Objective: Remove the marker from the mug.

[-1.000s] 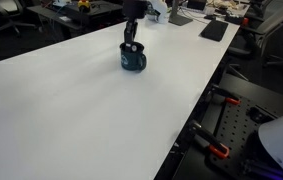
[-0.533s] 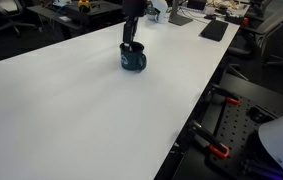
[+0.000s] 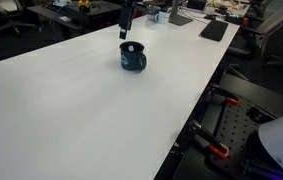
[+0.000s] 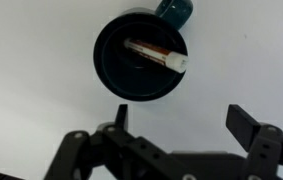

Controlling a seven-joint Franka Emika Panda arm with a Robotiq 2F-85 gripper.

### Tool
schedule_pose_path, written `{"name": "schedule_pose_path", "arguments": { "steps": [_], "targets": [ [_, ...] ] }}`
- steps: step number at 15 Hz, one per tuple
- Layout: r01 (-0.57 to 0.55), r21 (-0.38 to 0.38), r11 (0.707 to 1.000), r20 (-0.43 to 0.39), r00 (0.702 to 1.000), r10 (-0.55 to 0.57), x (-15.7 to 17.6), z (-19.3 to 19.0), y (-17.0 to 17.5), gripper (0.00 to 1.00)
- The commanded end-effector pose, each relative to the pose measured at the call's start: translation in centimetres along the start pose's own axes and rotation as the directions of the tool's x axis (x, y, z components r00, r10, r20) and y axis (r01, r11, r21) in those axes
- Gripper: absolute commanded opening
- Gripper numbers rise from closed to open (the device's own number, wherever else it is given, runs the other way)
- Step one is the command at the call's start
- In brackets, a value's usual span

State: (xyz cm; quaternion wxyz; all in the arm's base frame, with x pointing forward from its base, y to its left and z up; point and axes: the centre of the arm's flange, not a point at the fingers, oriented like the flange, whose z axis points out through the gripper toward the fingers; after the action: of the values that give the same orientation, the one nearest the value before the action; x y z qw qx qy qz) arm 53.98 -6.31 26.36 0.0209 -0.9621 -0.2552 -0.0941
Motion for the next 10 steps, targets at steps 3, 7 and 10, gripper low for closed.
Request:
{"name": "schedule_pose_path", "arguments": {
  "steps": [3, 7, 10],
  "targets": [
    [0.045, -0.006, 0.999, 0.056, 0.997, -0.045, -0.5, 0.0, 1.0, 1.0],
    [0.025, -0.009, 1.0, 0.045, 0.999, -0.025, -1.1, 0.4, 0.9, 1.0],
    [0.028, -0.008, 1.0, 0.046, 0.999, -0.028, -1.0, 0.4, 0.8, 1.0]
  ]
}}
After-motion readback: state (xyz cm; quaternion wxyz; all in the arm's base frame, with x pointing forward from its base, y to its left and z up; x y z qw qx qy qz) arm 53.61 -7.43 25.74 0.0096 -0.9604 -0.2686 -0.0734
